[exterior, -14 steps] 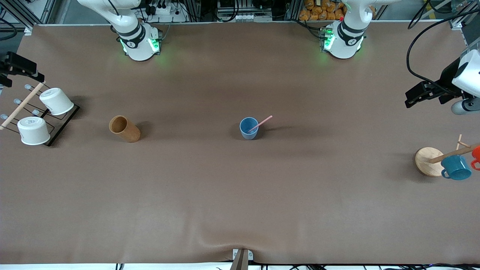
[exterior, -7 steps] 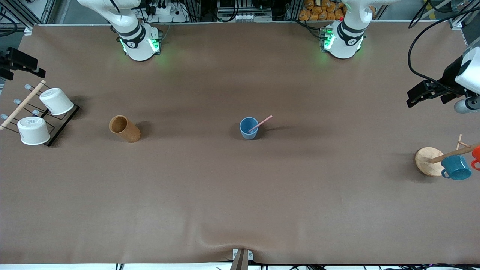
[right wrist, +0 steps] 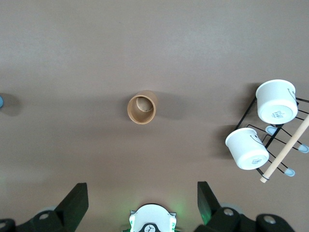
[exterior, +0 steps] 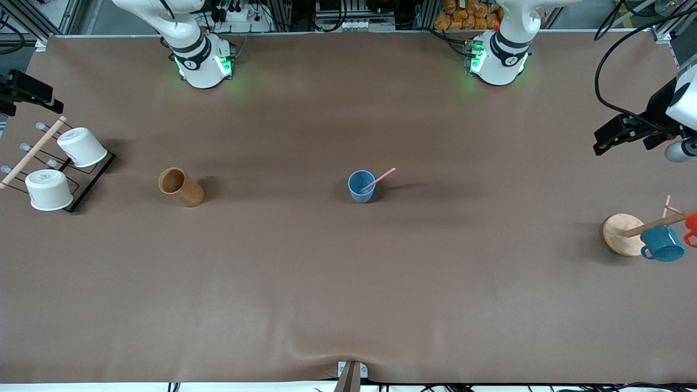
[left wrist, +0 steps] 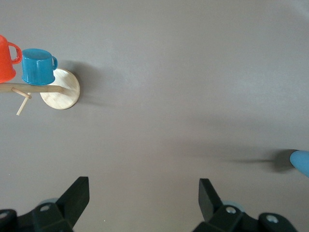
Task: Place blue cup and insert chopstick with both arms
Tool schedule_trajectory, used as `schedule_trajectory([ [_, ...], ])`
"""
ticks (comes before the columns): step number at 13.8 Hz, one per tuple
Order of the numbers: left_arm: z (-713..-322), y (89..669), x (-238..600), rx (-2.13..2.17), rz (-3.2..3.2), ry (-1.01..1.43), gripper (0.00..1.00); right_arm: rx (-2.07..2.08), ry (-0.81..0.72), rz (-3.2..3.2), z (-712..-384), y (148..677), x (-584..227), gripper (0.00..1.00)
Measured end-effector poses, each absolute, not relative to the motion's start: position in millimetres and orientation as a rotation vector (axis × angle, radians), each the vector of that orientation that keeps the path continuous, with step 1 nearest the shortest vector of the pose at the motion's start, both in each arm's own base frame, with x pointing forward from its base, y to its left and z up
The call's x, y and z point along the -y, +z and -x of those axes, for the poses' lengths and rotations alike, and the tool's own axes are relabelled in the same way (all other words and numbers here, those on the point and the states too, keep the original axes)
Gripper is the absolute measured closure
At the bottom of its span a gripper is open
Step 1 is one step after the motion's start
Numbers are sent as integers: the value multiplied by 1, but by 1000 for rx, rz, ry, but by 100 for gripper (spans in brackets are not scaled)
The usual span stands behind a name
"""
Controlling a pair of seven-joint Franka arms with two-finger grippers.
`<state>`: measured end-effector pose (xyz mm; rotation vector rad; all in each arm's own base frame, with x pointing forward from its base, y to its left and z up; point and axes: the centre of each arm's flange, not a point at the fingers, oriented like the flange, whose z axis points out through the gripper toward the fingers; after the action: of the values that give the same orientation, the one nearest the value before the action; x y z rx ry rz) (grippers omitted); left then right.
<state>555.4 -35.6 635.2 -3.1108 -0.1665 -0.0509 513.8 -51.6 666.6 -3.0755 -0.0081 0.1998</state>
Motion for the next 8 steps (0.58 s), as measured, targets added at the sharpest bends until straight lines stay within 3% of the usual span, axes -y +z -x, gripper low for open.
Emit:
schedule_trajectory([
  [8, -547, 644, 43, 140, 3107, 19, 0, 65, 167, 3108, -518, 668, 34, 0],
])
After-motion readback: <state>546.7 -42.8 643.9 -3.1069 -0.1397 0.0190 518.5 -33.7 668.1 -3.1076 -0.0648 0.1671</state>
